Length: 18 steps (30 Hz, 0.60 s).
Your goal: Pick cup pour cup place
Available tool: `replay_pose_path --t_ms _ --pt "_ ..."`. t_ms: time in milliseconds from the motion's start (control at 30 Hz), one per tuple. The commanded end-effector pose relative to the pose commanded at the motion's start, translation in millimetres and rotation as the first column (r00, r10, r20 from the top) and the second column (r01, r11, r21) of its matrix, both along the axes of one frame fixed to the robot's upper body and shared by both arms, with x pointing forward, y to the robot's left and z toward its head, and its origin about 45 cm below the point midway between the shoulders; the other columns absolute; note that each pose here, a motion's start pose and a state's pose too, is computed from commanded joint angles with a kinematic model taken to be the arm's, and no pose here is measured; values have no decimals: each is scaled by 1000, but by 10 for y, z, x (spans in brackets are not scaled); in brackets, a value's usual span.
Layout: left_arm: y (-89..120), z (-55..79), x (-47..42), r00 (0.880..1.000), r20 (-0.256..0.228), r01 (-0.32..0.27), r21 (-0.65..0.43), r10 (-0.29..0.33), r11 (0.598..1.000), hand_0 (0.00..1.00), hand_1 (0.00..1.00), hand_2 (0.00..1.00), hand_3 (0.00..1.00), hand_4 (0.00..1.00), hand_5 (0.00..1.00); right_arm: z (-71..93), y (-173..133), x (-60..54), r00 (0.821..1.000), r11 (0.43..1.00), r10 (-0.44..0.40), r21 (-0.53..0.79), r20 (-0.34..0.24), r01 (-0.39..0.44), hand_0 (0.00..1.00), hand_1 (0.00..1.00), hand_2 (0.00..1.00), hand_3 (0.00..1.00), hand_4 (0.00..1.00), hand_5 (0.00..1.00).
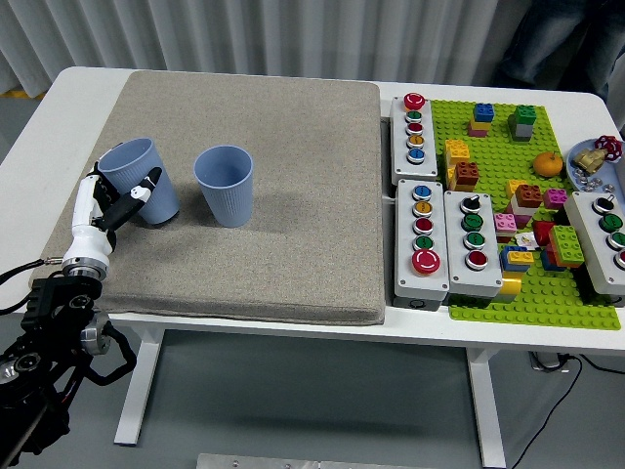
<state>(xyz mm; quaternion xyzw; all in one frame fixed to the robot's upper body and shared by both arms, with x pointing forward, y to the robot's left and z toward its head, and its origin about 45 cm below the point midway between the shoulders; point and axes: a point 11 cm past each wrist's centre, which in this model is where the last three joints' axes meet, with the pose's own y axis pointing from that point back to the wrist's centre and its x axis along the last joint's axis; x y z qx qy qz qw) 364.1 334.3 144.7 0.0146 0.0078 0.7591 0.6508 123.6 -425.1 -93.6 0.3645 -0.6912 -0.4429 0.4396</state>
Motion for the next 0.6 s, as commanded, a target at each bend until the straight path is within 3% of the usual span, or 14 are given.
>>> replay_pose_path --t_ms 600 --pt "7 -1 -12 1000 5 -9 -5 9 1000 460 584 772 870 748 133 -5 0 -19 1000 1000 1 -1 -4 -1 743 703 726 642 223 398"
